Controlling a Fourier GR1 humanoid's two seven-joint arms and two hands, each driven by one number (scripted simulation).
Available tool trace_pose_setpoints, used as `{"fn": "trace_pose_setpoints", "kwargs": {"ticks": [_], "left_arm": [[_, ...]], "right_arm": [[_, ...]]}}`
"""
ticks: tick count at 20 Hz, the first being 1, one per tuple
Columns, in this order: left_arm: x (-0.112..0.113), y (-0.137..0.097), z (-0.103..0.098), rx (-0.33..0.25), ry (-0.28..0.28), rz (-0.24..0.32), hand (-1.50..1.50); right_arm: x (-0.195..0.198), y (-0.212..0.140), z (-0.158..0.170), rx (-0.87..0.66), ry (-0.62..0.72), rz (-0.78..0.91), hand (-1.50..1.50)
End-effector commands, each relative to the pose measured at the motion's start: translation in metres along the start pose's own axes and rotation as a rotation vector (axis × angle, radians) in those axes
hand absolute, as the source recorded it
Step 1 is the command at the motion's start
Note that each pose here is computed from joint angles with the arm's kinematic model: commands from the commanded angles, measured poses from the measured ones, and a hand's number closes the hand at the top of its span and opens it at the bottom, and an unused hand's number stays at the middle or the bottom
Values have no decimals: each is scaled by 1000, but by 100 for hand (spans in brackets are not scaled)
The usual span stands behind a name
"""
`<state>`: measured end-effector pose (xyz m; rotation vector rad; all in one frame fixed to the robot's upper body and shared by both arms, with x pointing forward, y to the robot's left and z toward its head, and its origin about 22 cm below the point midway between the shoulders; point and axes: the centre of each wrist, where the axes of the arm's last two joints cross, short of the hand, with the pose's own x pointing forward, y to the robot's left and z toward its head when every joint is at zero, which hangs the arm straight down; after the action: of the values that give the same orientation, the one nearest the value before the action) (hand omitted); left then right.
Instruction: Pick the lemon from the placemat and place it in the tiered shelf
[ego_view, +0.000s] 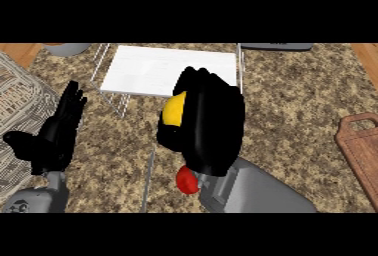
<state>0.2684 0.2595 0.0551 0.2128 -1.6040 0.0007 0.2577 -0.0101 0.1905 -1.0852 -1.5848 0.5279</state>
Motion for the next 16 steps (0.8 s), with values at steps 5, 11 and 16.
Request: {"fn": "trace_pose_setpoints", "kwargs": {"ticks": [5, 11, 16], "left_arm": [[-4, -15, 6, -30, -20, -3, 0], [-4, -6, 0, -9, -16, 13, 0], [0, -9, 1, 3, 6, 12, 0]], "right_arm": [[24, 8, -33, -57, 270, -76, 150], [5, 38, -56, -108, 264, -103, 150], [-3, 50, -74, -136, 243, -107, 150]]}}
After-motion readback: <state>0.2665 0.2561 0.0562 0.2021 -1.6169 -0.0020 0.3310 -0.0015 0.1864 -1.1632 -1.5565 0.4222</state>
